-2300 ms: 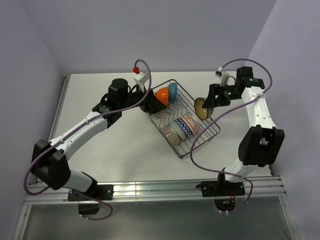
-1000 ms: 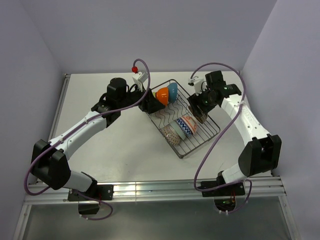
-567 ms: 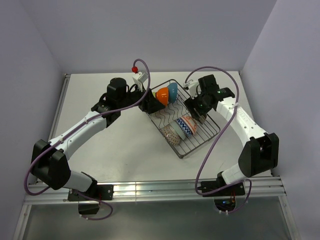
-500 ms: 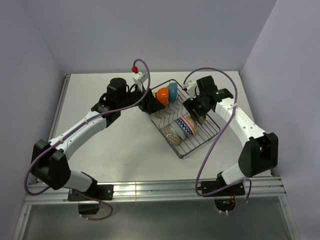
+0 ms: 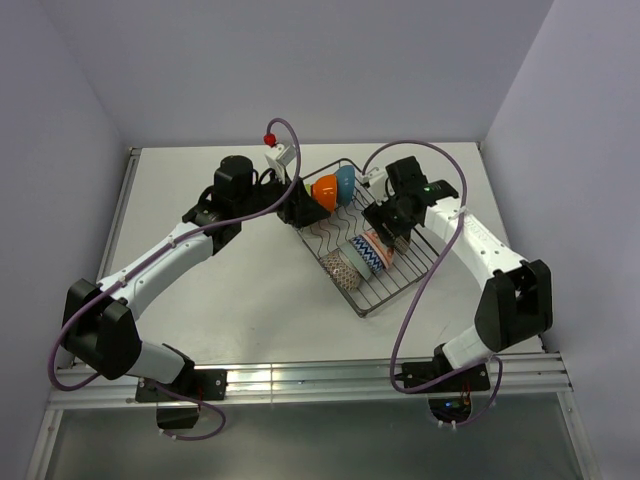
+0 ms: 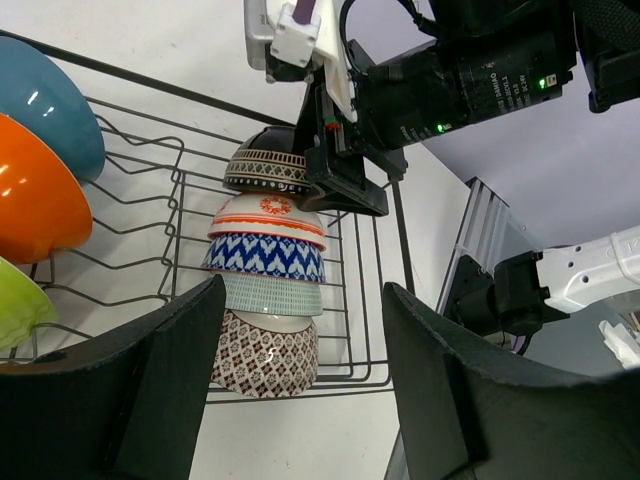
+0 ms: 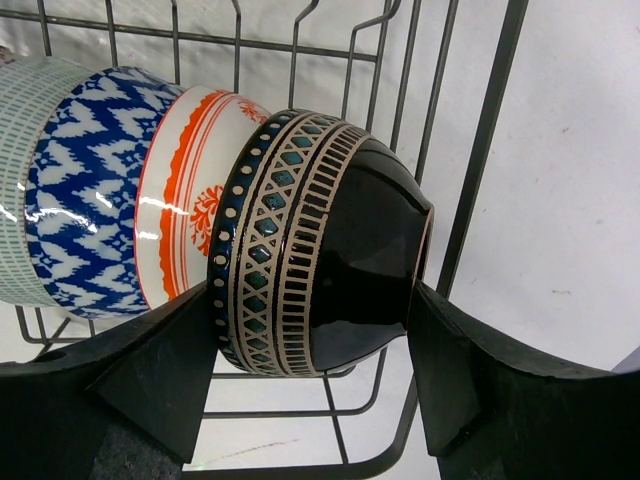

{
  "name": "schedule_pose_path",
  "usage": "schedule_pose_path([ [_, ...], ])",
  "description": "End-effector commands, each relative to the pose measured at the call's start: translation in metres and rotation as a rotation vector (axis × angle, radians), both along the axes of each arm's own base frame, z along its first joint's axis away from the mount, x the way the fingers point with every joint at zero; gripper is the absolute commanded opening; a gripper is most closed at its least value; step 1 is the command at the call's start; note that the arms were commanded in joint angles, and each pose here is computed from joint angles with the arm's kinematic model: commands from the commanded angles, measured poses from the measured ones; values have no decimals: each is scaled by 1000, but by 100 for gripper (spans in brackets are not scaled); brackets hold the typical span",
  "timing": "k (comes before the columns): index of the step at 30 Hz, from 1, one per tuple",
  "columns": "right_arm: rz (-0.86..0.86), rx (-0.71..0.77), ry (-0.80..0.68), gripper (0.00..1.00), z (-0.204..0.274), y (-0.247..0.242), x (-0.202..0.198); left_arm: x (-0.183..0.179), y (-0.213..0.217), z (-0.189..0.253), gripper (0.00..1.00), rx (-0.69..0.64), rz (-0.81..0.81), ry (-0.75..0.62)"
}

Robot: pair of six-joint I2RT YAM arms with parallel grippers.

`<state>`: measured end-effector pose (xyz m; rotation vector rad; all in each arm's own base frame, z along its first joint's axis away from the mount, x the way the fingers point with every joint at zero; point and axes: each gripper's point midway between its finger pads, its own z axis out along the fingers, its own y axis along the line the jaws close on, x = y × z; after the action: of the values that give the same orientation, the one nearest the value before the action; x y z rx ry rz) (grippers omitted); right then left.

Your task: Load the bowls into the dish rack

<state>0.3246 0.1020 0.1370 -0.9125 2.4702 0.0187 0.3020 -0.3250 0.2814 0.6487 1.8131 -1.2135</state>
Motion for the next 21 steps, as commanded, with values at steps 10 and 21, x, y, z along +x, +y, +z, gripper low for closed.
schedule_pose_path([
  [10,-23,58,8,52,9,13,9,-5,6,21,70,-9,-5,-69],
  [21,-45,57,37,82,15,4,2,-5,6,23,70,-9,-8,-72],
])
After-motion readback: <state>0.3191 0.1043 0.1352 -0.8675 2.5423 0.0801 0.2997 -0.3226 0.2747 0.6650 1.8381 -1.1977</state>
